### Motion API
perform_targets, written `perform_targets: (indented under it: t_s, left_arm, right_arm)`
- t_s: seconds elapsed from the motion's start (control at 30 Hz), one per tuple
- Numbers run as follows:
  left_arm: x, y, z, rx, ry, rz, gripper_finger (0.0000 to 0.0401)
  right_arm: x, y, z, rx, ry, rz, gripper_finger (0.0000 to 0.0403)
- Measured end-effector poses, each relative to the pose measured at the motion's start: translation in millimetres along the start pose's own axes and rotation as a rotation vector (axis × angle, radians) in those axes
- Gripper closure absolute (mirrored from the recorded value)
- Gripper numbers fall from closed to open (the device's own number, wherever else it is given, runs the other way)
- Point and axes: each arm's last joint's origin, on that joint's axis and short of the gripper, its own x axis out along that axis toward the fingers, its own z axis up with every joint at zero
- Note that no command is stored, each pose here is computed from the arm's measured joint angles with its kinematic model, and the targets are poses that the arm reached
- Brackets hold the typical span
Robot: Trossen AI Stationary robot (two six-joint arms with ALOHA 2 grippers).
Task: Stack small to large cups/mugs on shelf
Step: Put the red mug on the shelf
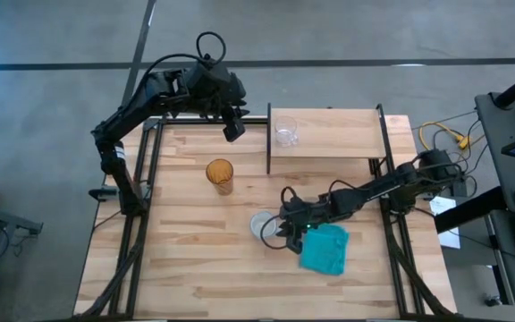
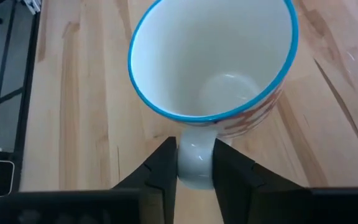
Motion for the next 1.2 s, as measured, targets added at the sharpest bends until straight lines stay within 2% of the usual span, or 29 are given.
perform_targets:
  t_s: [0.27,0.57,0.83,1.03,1.2]
  left_arm:
    - [0,0,0,0.001,-0.001,0.000,0.0296]
    - [0,0,0,0.001,-0.001,0.000,0.0296]
    - [0,0,0,0.001,-0.001,0.000,0.0296]
    - [0,0,0,0.001,0.000,0.000,0.0296]
    - [-1,0,0,0.001,-0.001,0.000,0.0296]
  right_arm:
    - [1,-2,-1,0.012,-0.015,-0.045,0.0339]
    - [-15,3,10,0.016,-0.047,-0.072,0.0342]
    - [-34,14,27,-0.007,0.034,-0.125,0.0342]
    - [-54,22,44,-0.050,0.056,-0.247,0.0342]
    - [-74,28,58,-0.069,0.035,-0.306,0.0342]
